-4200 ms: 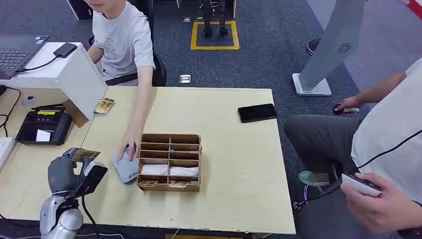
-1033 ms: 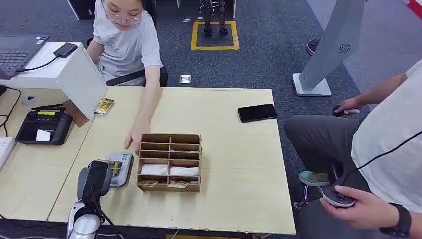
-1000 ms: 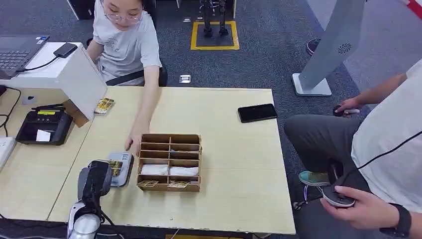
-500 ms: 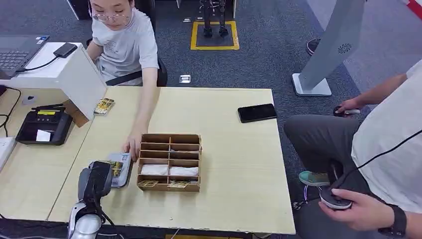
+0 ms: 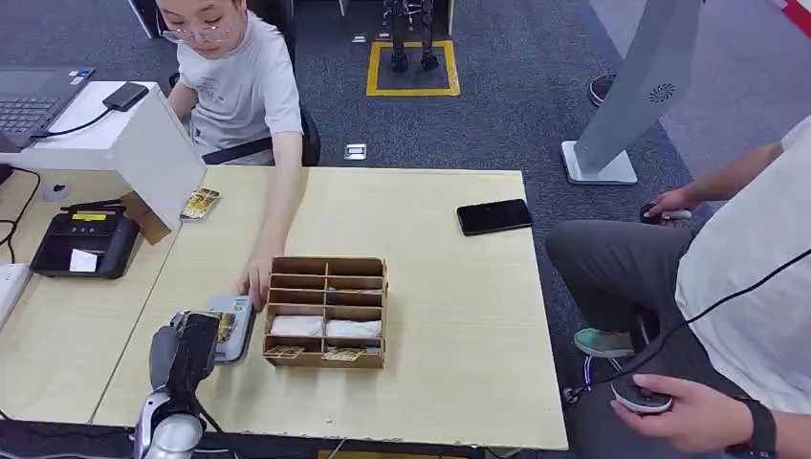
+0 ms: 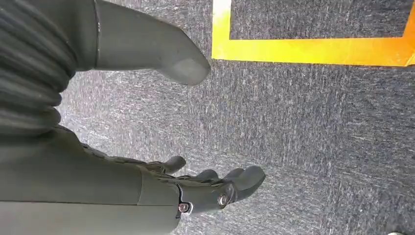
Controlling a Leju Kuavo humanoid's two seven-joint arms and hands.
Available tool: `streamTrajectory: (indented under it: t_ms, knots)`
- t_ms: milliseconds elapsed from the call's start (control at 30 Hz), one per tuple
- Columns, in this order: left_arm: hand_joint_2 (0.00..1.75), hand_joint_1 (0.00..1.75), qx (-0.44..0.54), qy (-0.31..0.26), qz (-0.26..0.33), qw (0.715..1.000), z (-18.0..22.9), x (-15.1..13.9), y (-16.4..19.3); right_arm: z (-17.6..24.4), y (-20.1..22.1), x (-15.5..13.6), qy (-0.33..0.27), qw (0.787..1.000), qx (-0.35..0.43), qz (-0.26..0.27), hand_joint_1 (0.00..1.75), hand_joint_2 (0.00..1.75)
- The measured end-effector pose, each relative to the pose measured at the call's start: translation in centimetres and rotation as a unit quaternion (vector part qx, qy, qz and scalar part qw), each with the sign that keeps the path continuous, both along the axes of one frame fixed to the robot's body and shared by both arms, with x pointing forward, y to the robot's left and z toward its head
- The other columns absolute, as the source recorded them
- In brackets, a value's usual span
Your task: Pass the card to the sensor for recognition and then transmit it.
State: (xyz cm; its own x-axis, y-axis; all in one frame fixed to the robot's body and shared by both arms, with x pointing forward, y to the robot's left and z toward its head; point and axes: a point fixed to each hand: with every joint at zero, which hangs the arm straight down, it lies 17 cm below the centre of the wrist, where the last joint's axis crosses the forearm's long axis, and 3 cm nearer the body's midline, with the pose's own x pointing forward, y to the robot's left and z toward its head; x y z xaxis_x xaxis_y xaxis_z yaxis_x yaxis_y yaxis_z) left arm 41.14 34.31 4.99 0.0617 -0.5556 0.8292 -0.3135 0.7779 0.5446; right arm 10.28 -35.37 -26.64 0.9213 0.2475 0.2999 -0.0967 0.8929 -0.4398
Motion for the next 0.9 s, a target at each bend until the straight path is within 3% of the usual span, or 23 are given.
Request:
streamTrajectory:
  t_ms: [900]
  knots:
    - [1.75, 1.75, 0.009, 0.030, 0.033, 0.999, -2.8, -1.1, 0.9, 0.1, 0.2, 0.3, -0.008, 1.000, 0.001, 0.004, 0.00, 1.75]
